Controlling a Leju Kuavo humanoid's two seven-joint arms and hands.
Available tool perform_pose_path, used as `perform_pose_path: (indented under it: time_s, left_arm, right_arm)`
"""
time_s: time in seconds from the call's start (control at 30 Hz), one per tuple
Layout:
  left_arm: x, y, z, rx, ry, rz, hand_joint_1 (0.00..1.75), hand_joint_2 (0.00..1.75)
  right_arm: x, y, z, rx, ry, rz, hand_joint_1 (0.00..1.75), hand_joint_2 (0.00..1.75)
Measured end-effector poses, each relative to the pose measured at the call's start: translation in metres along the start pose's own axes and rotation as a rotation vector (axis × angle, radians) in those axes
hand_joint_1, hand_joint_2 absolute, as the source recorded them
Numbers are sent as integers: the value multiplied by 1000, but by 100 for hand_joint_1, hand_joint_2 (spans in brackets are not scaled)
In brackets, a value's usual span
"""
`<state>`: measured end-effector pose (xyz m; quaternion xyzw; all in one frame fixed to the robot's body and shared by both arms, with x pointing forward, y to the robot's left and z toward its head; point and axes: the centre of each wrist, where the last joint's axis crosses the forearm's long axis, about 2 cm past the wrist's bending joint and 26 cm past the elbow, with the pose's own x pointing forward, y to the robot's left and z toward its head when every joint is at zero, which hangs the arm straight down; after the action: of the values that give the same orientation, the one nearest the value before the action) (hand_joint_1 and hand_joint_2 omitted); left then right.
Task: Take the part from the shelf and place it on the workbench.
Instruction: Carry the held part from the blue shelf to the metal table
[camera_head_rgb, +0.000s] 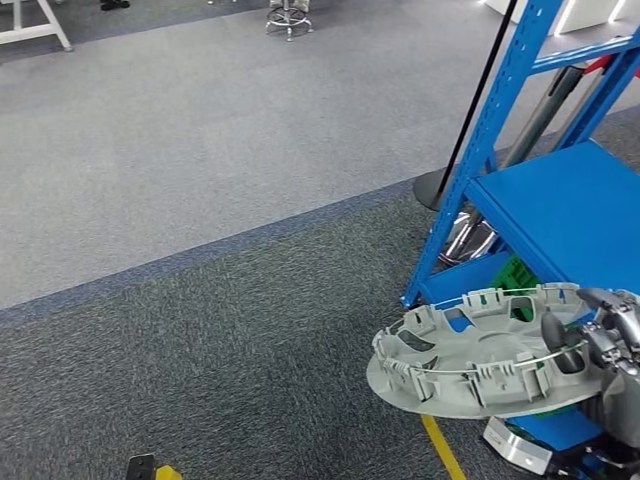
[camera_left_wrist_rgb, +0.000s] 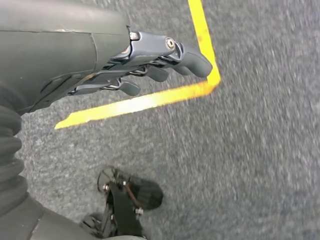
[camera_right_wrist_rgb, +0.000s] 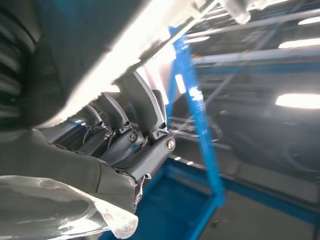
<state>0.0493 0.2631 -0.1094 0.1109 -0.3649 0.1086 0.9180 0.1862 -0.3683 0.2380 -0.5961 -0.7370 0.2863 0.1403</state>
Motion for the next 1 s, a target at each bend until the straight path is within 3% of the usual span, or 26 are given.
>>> perform_pose_path:
  time_s: [0.23, 0.73, 1.0]
  left_arm:
    - [2, 0, -1, -6, -11, -20, 0, 175]
    - [2, 7, -3, 2, 34, -99, 0, 175]
    - [3, 10, -4, -18, 126, -183, 0, 175]
  right_arm:
    - [-3, 19, -37, -11, -58, -4, 175, 175]
    - [-12, 31, -108, -33, -158, -7, 175, 175]
    - [-15, 33, -120, -23, -185, -2, 175, 175]
